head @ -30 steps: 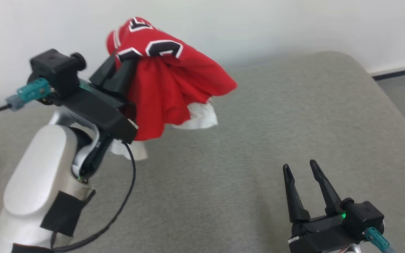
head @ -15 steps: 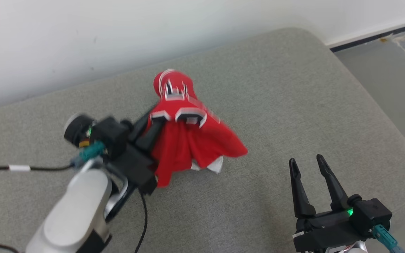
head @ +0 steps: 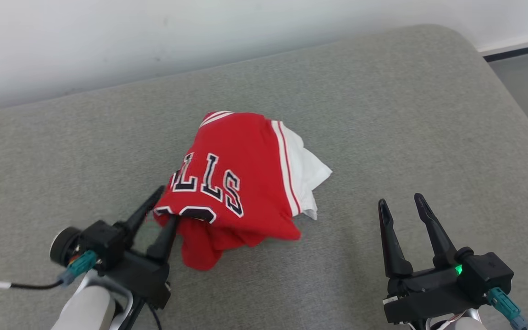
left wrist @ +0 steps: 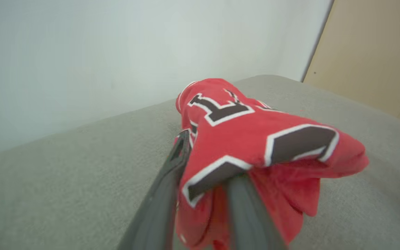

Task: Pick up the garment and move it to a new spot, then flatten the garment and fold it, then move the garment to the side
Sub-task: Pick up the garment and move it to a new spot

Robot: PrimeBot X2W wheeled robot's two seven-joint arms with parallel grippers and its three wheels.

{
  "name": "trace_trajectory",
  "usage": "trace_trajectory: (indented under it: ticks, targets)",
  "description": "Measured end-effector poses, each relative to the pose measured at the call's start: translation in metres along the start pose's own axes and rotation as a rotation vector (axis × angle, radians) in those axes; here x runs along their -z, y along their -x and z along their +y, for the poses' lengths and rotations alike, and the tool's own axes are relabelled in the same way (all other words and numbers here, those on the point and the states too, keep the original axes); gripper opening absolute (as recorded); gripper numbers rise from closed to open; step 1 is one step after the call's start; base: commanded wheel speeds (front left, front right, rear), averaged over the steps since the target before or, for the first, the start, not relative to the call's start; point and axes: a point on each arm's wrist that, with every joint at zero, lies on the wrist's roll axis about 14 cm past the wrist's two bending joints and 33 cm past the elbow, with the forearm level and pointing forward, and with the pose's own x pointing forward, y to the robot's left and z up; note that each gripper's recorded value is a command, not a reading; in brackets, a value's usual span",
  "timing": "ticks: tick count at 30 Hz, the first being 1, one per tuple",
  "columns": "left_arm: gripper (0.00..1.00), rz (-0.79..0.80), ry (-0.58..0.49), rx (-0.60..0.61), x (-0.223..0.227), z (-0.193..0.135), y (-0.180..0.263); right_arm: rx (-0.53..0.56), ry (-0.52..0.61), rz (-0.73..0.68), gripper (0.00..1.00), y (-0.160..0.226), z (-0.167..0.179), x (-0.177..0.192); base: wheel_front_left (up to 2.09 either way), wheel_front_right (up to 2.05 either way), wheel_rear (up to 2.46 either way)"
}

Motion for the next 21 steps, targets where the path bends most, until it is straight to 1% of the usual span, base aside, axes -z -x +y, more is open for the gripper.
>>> trace_trajectory:
  ticks: [4, 8, 9, 15, 18, 21]
  targets:
    - [1.0, 0.002, 0.014, -0.09, 0.001, 0.018, 0.023, -0.037, -0.014, -0.001, 1.0, -0.005, 0.012, 0.002, 0.0, 0.0, 0.0]
    - [1.0, -0.005, 0.02, -0.17, -0.003, 0.025, 0.048, -0.068, -0.021, -0.01, 1.0, -0.005, 0.021, -0.001, 0.0, 0.0, 0.0]
    - [1.0, -0.022, 0.025, -0.218, -0.01, 0.029, 0.06, -0.085, -0.026, -0.012, 1.0, -0.004, 0.027, -0.002, 0.0, 0.0, 0.0]
    - [1.0, -0.105, 0.022, -0.366, -0.039, 0.039, 0.099, -0.14, -0.042, -0.027, 1.0, -0.001, 0.045, -0.007, 0.0, 0.0, 0.0]
    - [1.0, -0.141, -0.015, -0.421, -0.055, 0.042, 0.119, -0.175, -0.043, -0.038, 1.0, 0.0, 0.056, -0.011, 0.0, 0.0, 0.0]
    - [1.0, -0.167, -0.03, -0.494, -0.066, 0.05, 0.14, -0.193, -0.044, -0.047, 1.0, 0.003, 0.062, -0.014, 0.0, 0.0, 0.0]
